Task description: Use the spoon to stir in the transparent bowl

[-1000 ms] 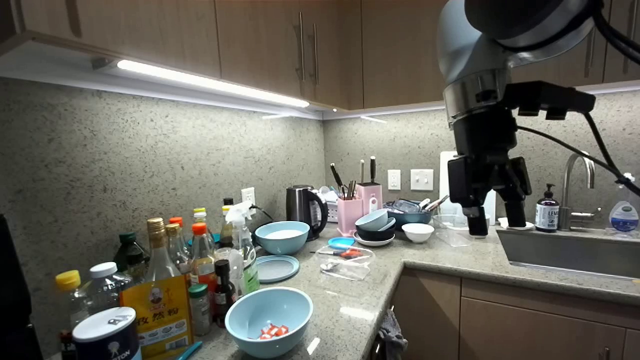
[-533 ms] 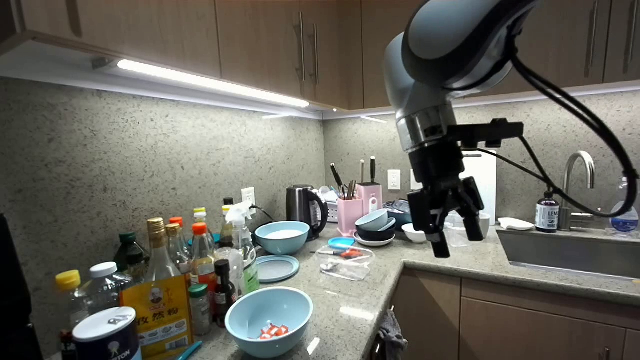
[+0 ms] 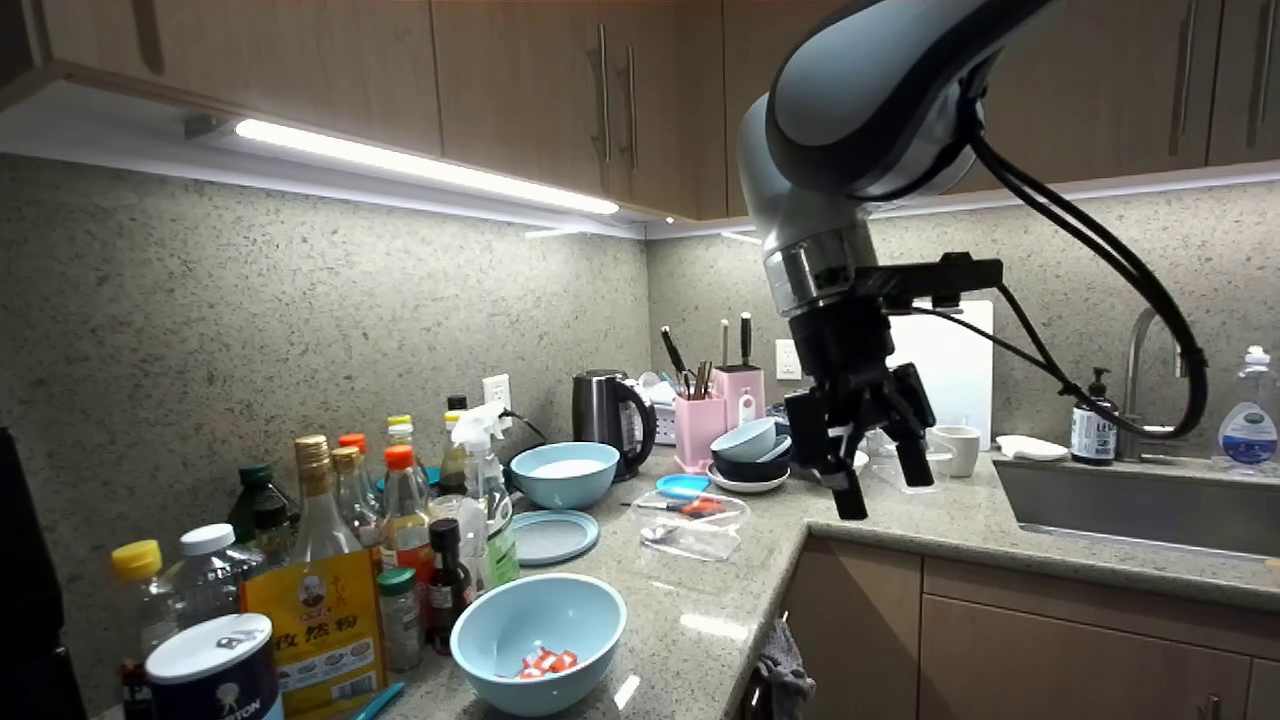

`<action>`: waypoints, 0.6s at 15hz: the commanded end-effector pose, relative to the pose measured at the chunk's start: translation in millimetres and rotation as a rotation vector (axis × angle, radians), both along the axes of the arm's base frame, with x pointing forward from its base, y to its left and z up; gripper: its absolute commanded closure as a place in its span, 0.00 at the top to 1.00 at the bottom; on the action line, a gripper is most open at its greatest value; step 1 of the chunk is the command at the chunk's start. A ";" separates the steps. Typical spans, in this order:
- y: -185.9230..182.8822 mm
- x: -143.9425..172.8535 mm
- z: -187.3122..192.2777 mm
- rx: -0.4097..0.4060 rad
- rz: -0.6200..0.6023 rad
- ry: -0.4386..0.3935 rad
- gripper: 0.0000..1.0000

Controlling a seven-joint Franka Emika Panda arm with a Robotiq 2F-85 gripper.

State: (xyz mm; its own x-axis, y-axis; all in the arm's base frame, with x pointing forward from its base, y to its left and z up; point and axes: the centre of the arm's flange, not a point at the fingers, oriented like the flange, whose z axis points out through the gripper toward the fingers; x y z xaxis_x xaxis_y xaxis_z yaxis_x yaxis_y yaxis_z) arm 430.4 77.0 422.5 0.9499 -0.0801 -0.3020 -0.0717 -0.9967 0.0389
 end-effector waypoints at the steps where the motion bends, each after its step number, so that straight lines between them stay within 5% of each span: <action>1: -13.9 38.5 -19.4 -0.025 -0.033 -0.067 1.00; 4: -36.4 83.6 -37.3 -0.053 -0.058 -0.107 1.00; 9: -62.3 139.4 -64.7 -0.084 -0.035 -0.033 1.00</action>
